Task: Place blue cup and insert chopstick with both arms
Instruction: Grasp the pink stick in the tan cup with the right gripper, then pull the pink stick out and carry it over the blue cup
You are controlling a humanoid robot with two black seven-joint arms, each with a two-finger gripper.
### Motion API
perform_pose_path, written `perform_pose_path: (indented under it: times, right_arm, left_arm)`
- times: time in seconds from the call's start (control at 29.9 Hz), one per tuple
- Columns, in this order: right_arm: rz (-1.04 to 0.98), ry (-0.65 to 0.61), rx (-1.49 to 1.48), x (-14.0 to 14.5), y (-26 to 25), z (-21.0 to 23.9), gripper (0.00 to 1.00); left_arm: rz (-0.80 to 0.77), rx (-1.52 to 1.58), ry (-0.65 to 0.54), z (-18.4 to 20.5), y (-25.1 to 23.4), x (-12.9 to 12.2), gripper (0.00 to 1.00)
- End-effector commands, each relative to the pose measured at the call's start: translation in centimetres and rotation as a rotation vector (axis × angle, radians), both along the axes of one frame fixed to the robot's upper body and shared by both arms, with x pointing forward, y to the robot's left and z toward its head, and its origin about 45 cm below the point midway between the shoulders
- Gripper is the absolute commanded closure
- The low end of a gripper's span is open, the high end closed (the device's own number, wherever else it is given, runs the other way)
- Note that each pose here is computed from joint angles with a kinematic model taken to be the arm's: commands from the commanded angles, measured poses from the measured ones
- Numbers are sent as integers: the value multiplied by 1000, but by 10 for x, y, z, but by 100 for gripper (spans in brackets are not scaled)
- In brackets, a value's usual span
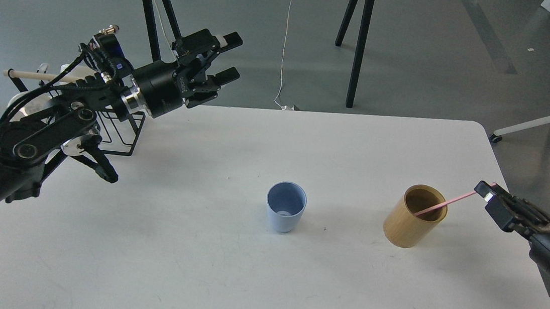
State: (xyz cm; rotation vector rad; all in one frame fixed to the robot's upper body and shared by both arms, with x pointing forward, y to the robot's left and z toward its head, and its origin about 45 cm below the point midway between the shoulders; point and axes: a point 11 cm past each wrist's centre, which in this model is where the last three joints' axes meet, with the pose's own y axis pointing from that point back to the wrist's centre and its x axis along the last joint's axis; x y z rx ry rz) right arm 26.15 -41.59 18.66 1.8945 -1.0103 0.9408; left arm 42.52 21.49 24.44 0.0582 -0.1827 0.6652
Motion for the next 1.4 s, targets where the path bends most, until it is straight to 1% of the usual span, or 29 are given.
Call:
perform_pose_path:
  times: [0.0,0.07,0.23,0.5,0.63,0.84,1.14,1.37]
  right_arm:
    - [2,-4,2,1,1,1,75]
    - [4,-5,7,2,3,0,82]
    - [6,-7,13,3,5,0,91]
    - [9,-22,26,6,8,5,98]
    - [19,-35,47,7,15,13,98]
    - [28,-93,42,10,11,48,99]
    - [38,-160,-14,6,0,99,100]
    - [93,-239,25,10,22,133,100]
  left_arm:
    - [2,0,6,-3,1,-1,6]
    - [2,0,8,-3,1,-2,6]
    - [2,0,8,-3,1,-2,6]
    - [1,-2,13,-6,0,-3,6]
    - [-5,-9,16,-7,-4,-3,6]
    - [-3,-9,22,-9,-3,-5,6]
    - [-3,-9,23,-10,-4,-5,6]
    - [-2,-11,30,-13,-3,-6,6]
